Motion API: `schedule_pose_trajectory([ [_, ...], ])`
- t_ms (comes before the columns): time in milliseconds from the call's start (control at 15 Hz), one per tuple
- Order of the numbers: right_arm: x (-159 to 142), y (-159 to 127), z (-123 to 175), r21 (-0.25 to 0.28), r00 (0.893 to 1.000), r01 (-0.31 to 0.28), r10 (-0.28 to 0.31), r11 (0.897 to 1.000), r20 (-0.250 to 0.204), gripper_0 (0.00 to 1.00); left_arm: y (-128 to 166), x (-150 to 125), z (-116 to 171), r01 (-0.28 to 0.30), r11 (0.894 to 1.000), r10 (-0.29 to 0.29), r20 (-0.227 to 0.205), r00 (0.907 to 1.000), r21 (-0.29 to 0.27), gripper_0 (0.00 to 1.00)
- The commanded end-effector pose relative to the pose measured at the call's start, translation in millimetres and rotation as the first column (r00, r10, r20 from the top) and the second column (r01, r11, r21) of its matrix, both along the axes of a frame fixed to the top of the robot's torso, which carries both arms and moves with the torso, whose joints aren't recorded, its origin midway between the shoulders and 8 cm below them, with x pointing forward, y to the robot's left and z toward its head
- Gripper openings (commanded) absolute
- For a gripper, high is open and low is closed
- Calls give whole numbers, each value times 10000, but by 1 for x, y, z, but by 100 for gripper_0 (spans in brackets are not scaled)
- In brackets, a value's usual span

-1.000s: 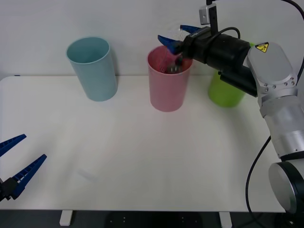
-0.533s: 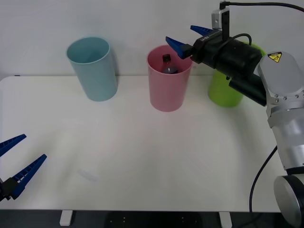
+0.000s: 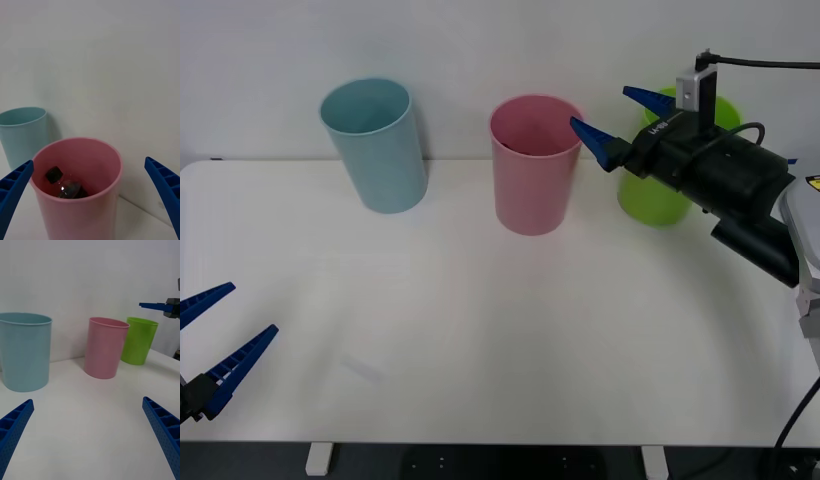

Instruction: Grasp the object on the table and drop it into the matching bin: aluminum can to the light blue bin, PET bottle to the pink bin.

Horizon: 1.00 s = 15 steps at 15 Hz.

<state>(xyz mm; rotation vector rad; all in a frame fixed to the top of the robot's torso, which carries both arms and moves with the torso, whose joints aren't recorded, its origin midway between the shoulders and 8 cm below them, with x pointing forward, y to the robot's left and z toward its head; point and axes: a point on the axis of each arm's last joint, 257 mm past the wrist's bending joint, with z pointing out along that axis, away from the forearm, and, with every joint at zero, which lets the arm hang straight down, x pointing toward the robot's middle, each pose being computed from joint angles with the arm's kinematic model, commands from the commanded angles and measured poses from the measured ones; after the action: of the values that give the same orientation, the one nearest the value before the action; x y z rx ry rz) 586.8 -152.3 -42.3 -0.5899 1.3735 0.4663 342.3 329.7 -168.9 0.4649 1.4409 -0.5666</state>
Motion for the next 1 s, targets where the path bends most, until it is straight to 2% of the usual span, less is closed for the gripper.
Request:
schedule_pose_trajectory([
  [67,-24,-20,-16,-252,10000,67,-68,9997,-33,100,0,0,0,0,10000,0,0,10000,0,100],
  [467,-66,-65,-52,-1019,9994,117,-150,9947,-314,100,0,0,0,0,10000,0,0,10000,0,100],
  [600,-76,-83,-66,-1537,9993,354,-370,9875,-74,100,0,0,0,0,10000,0,0,10000,0,100],
  [800,-97,-104,-89,-2057,9993,310,-349,9781,-154,100,0,0,0,0,10000,0,0,10000,0,100],
  [1000,-120,-118,-105,-2010,9981,30,-152,9796,-590,100,0,0,0,0,10000,0,0,10000,0,100],
])
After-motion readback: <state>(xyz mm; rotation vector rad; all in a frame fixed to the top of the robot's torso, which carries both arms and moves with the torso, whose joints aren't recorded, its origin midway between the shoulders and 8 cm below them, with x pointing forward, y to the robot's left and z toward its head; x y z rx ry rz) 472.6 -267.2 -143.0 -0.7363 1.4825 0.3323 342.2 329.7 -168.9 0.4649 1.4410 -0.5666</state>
